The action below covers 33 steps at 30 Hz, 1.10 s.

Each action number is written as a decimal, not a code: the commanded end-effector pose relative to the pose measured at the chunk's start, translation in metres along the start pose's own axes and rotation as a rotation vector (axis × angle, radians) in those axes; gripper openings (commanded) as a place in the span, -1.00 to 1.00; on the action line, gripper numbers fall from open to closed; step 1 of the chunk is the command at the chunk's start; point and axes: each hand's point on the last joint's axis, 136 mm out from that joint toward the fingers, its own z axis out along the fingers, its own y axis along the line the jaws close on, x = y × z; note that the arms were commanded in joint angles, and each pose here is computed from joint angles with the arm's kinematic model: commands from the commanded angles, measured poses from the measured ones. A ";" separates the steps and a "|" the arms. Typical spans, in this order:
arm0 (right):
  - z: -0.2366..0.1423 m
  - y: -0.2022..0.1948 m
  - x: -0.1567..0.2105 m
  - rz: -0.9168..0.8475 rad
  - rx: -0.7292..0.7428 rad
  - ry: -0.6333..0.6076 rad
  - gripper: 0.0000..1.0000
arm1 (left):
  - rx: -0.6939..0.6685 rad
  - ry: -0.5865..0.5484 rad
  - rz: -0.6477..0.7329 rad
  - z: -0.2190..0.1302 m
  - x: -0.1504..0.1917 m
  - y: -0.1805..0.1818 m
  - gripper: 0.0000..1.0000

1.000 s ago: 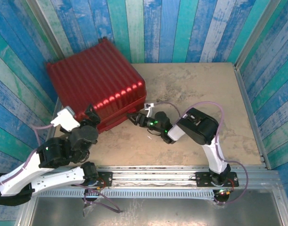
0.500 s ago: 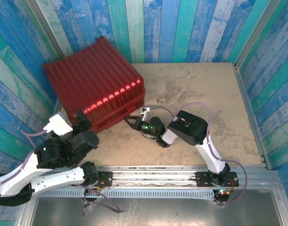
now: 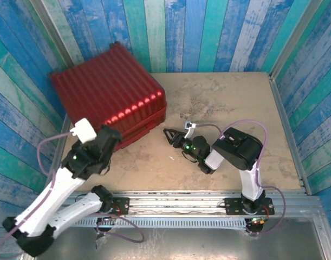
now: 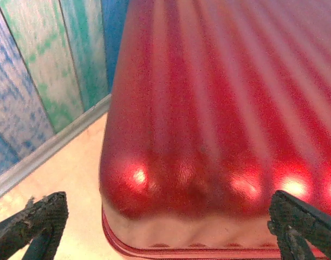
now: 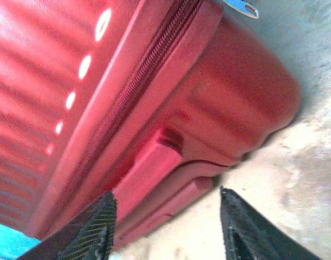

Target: Pack the luggage

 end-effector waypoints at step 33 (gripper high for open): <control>0.180 0.042 -0.080 -0.367 -0.181 0.618 -0.38 | -0.001 0.530 -0.004 0.284 -0.021 0.031 0.64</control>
